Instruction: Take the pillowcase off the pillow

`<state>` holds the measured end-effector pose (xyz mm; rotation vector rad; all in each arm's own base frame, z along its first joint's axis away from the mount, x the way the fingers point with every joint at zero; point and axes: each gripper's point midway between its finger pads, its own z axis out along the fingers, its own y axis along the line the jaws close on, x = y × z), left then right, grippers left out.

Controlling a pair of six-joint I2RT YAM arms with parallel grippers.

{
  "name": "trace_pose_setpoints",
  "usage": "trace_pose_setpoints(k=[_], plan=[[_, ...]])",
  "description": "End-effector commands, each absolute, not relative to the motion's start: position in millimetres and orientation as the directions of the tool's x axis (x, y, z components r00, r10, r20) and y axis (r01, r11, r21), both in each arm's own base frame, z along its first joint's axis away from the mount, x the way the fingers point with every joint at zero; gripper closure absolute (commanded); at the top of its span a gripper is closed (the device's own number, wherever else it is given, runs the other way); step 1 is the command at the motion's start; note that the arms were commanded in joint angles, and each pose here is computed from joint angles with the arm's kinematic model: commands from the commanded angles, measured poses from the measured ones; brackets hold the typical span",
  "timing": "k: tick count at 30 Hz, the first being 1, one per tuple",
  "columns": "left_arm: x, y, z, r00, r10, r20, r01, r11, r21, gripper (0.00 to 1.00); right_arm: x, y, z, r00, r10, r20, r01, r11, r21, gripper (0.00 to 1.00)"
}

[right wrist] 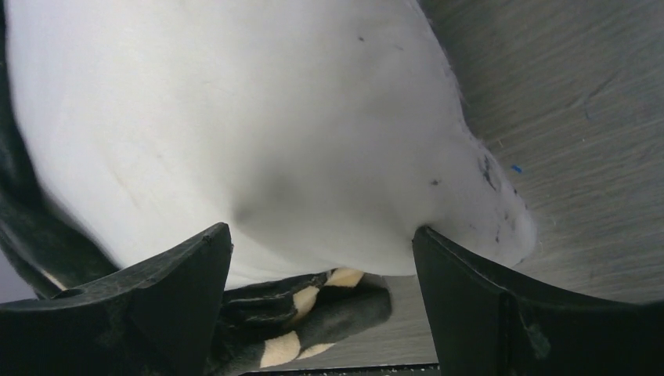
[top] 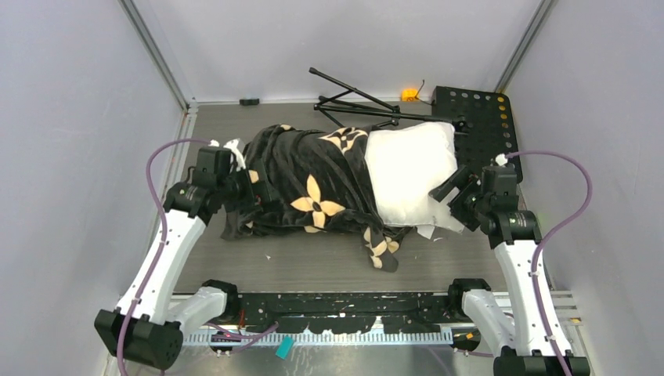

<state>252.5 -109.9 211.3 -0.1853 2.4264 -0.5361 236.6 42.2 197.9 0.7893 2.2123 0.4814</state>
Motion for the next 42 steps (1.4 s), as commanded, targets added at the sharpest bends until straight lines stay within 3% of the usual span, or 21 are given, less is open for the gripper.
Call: trace_pose_setpoints(k=[1, 12, 19, 22, 25, 26, 29, 35, 42], plan=[[217.9, -110.4, 207.8, -0.809, -0.289, -0.511, -0.022, 0.885, -0.466, 0.08, 230.7, 47.5, 162.4, -0.592, 0.679, -0.435, 0.436, 0.723, 0.535, 0.10], [186.8, -90.5, 158.0, -0.808, -0.423, -0.410, -0.237, 0.871, -0.431, 0.07, 262.1, 70.6, 132.7, -0.643, 0.685, -0.342, 0.396, 0.680, 0.618, 0.13], [217.2, -93.2, 140.5, -0.778, -0.458, -0.429, -0.265, 0.860, -0.437, 0.17, 265.4, 69.4, 133.1, -0.647, 0.675, -0.354, 0.387, 0.691, 0.610, 0.21], [231.5, -86.1, 143.4, -0.737, -0.470, -0.486, -0.273, 0.864, -0.422, 0.41, 265.4, 68.1, 134.6, -0.646, 0.669, -0.368, 0.379, 0.700, 0.605, 0.43], [244.8, -65.9, 156.1, -0.667, -0.470, -0.578, -0.306, 0.880, -0.363, 0.88, 267.4, 64.7, 142.3, -0.633, 0.666, -0.394, 0.374, 0.709, 0.598, 0.81], [250.5, -59.0, 167.9, -0.639, -0.460, -0.617, -0.309, 0.888, -0.342, 0.98, 268.2, 61.1, 145.1, -0.622, 0.669, -0.406, 0.383, 0.712, 0.588, 0.89], [258.6, -30.9, 194.6, -0.569, -0.415, -0.710, -0.360, 0.902, -0.239, 1.00, 274.4, 46.5, 160.9, -0.565, 0.687, -0.456, 0.421, 0.716, 0.557, 0.99], [264.4, 27.9, 246.0, -0.470, -0.365, -0.804, -0.490, 0.865, -0.107, 1.00, 294.3, 8.6, 216.0, -0.372, 0.712, -0.596, 0.492, 0.696, 0.524, 1.00], [254.5, 88.8, 300.6, -0.273, -0.430, -0.860, -0.670, 0.727, -0.151, 1.00, 297.5, -35.6, 303.8, -0.105, 0.679, -0.727, 0.546, 0.650, 0.528, 1.00]])
